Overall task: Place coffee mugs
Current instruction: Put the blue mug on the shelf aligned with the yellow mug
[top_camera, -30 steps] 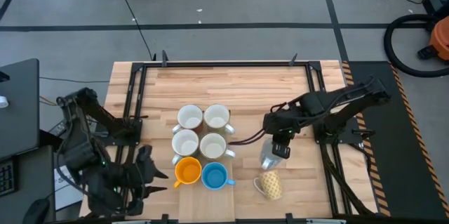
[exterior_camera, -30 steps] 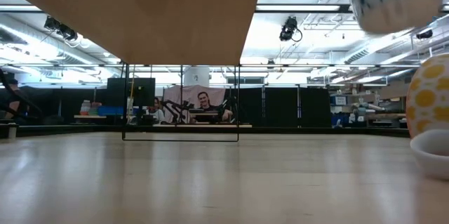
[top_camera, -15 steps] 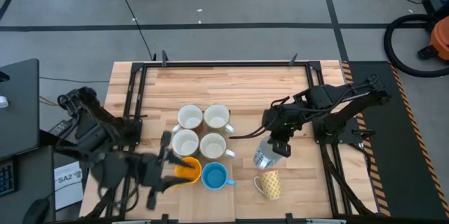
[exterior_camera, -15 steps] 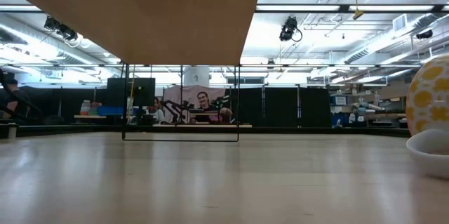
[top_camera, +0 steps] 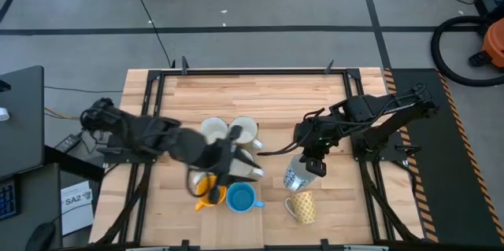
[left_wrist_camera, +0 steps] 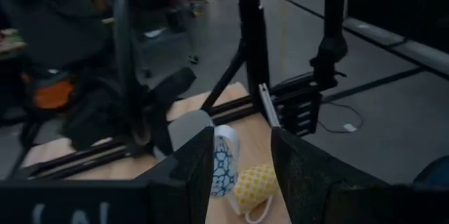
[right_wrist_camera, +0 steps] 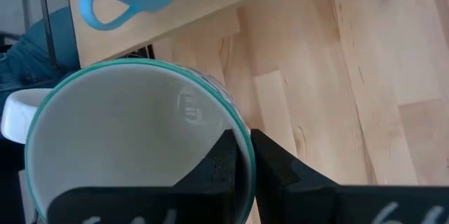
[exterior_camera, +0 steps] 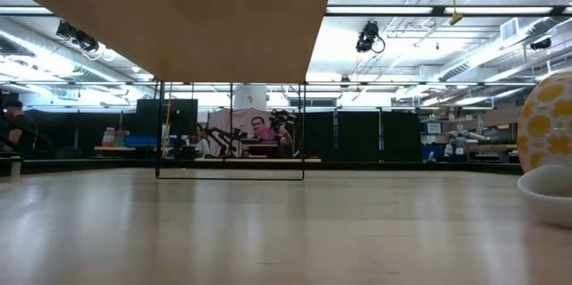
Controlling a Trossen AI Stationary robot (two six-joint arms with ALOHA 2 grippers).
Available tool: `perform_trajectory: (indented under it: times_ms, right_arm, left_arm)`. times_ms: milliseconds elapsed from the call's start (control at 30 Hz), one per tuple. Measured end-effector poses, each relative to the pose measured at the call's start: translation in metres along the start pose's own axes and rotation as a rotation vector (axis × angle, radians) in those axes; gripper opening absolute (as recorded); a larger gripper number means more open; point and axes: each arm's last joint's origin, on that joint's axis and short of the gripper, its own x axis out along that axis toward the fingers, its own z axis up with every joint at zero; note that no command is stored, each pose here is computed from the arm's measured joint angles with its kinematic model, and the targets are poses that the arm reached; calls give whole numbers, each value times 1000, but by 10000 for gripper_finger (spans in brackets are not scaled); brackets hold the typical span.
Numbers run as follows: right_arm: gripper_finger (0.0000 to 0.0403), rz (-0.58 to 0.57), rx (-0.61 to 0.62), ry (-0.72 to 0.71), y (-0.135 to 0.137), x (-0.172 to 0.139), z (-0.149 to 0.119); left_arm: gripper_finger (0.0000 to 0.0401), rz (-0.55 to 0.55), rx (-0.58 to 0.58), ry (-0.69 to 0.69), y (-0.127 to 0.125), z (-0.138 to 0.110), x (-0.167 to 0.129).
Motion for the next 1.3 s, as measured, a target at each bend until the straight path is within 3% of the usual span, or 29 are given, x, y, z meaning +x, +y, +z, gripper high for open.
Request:
perform_trajectory:
  times_ms: [267, 633, 967, 1300]
  right_arm:
    - [30, 7, 0, 2, 0, 0, 0]
    - [30, 25, 119, 12, 0, 0, 1]
    - [30, 90, 228, 76, 2, 1, 0]
    - [30, 213, 211, 235, 9, 30, 10]
  left_arm:
    - [149, -52, 27, 53, 26, -27, 59]
    - [149, -56, 173, 73, 22, -58, 117]
    - [149, -43, 169, 49, 29, -61, 125]
    - [149, -182, 124, 17, 36, -62, 126]
